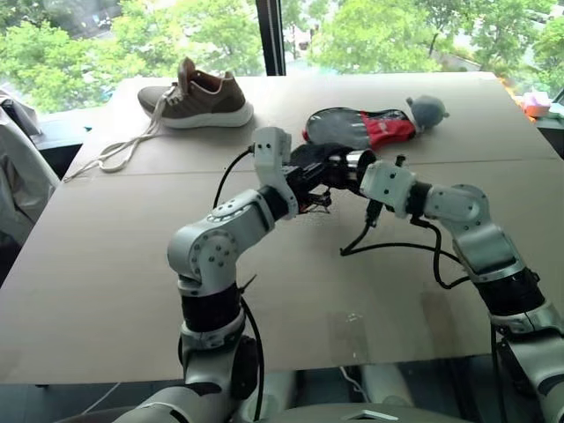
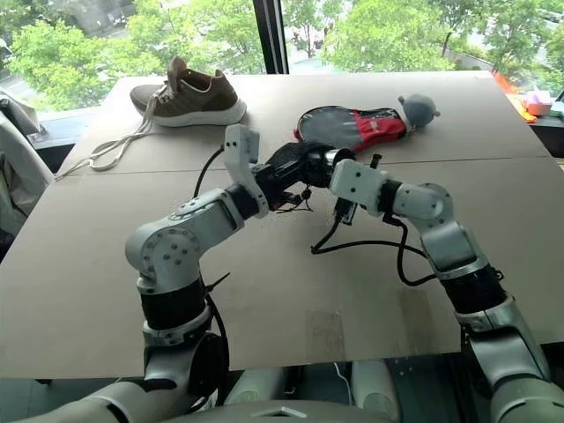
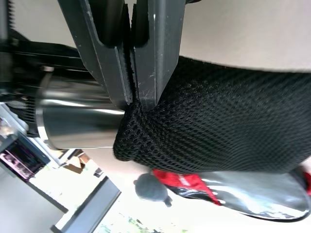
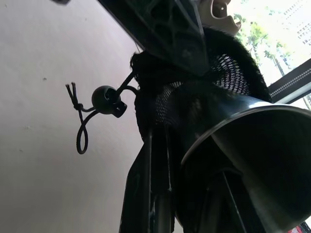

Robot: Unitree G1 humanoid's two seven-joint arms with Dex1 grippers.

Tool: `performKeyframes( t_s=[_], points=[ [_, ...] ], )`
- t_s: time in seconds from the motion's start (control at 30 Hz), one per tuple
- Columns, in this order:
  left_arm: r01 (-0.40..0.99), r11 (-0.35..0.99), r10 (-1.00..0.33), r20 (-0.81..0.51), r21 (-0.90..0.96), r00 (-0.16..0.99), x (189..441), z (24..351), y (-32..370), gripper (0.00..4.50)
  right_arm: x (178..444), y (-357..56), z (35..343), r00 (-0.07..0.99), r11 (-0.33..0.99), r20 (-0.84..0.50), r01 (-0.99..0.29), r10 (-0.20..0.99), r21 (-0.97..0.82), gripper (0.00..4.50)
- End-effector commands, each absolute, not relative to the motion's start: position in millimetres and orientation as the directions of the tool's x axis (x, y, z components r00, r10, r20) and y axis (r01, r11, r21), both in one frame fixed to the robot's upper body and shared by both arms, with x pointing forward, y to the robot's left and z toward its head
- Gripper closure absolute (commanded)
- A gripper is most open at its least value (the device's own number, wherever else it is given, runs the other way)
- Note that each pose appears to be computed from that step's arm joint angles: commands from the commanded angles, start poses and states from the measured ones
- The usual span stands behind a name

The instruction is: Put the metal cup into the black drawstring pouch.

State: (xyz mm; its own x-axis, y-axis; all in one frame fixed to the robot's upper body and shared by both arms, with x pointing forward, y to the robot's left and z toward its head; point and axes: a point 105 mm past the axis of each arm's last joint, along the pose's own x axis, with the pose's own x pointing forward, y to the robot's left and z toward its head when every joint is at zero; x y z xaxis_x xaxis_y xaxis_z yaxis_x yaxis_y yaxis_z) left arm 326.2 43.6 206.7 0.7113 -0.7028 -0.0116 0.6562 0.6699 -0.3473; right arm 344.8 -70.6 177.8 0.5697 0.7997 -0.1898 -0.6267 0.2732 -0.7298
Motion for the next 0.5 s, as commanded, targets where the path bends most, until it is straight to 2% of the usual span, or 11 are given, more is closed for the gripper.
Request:
performKeyframes(
  t_s=[0.03, 0.13, 0.23, 0.27, 0.37, 0.5],
  points=[
    [0.719, 0.624, -0.744, 0.050, -0.306, 0.666, 314, 221, 35, 4.50, 348, -68, 187, 0.581, 0.237, -0.157, -0.544, 0.799, -0.805, 4.39],
    [0.747, 0.590, -0.771, 0.062, -0.306, 0.634, 309, 222, 29, 4.50, 354, -62, 189, 0.617, 0.410, -0.066, -0.595, 0.784, -0.691, 4.39],
    [0.756, 0.573, -0.782, 0.064, -0.316, 0.619, 305, 220, 27, 4.50, 365, -64, 202, 0.695, 0.668, 0.075, -0.647, 0.715, -0.368, 4.39],
    [0.758, 0.572, -0.784, 0.064, -0.315, 0.618, 304, 220, 26, 4.50, 368, -68, 204, 0.716, 0.712, 0.102, -0.648, 0.690, -0.272, 4.39],
    [0.770, 0.561, -0.794, 0.066, -0.303, 0.604, 301, 221, 24, 4.50, 370, -71, 210, 0.735, 0.744, 0.159, -0.668, 0.659, 0.003, 4.39],
    [0.782, 0.542, -0.807, 0.070, -0.308, 0.586, 297, 220, 21, 4.50, 368, -68, 221, 0.733, 0.645, 0.241, -0.677, 0.636, 0.354, 4.39]
  ],
)
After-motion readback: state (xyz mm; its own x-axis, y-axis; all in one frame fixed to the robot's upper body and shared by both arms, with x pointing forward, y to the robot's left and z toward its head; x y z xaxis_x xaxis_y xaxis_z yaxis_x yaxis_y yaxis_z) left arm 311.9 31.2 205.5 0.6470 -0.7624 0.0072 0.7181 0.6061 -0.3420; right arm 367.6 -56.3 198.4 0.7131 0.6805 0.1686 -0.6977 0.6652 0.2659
